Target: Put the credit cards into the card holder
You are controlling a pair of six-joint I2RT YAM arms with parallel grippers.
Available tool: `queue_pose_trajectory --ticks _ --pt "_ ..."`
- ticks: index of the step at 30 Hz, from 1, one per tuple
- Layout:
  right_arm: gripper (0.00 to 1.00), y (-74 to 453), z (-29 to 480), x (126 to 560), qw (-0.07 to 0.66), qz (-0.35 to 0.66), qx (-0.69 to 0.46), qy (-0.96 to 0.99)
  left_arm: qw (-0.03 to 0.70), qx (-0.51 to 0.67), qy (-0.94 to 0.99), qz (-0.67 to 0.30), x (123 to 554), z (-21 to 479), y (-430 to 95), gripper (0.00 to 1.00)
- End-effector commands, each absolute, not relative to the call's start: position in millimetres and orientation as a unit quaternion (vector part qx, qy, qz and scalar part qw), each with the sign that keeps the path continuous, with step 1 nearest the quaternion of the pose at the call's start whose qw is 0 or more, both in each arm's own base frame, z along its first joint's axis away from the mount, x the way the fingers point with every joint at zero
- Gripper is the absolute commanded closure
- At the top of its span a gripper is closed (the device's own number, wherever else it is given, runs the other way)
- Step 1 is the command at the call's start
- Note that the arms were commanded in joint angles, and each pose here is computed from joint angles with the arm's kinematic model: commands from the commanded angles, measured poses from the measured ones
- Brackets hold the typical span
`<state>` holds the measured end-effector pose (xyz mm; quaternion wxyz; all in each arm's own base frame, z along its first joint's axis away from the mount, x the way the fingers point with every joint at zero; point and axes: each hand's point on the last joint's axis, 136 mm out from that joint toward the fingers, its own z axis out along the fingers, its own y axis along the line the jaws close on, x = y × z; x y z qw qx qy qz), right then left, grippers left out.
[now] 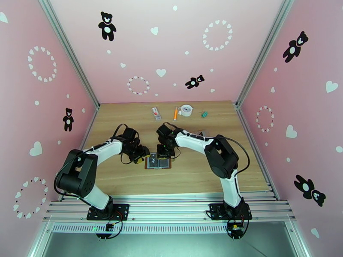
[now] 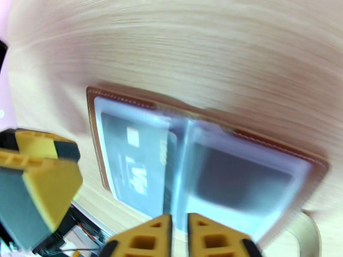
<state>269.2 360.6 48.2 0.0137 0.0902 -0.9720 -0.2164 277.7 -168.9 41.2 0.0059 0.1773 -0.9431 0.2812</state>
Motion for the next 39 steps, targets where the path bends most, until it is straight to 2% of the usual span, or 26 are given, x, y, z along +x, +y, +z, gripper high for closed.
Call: queue_pose_trajectory --ticks 1,7,12,17,25,36,39 --pt "0.71 342 84 280 -0.03 -0.18 0.104 -0.978 0.01 0.187 -0.947 0.26 273 25 -161 0.51" --pt "0.57 279 90 286 -0.046 -0.047 0.086 -0.994 0.016 0.185 -0.945 0.269 271 16 -164 0.51" --pt "0.56 262 77 276 -0.02 -0.038 0.072 -0.996 0.017 0.181 -0.944 0.276 272 15 -167 0.51" --pt "0.6 273 65 269 0.009 -0.065 0.062 -0.996 0.025 0.177 -0.944 0.279 270 10 -170 0.53" --pt "0.78 280 62 265 0.022 -0.082 0.048 -0.995 0.034 0.173 -0.945 0.276 267 6 -170 0.53" --pt "0.77 278 48 260 0.042 -0.075 0.041 -0.995 0.038 0.169 -0.945 0.276 268 4 -171 0.54" --pt "0.8 279 45 259 0.043 -0.076 0.039 -0.995 0.039 0.169 -0.945 0.277 268 4 -171 0.54"
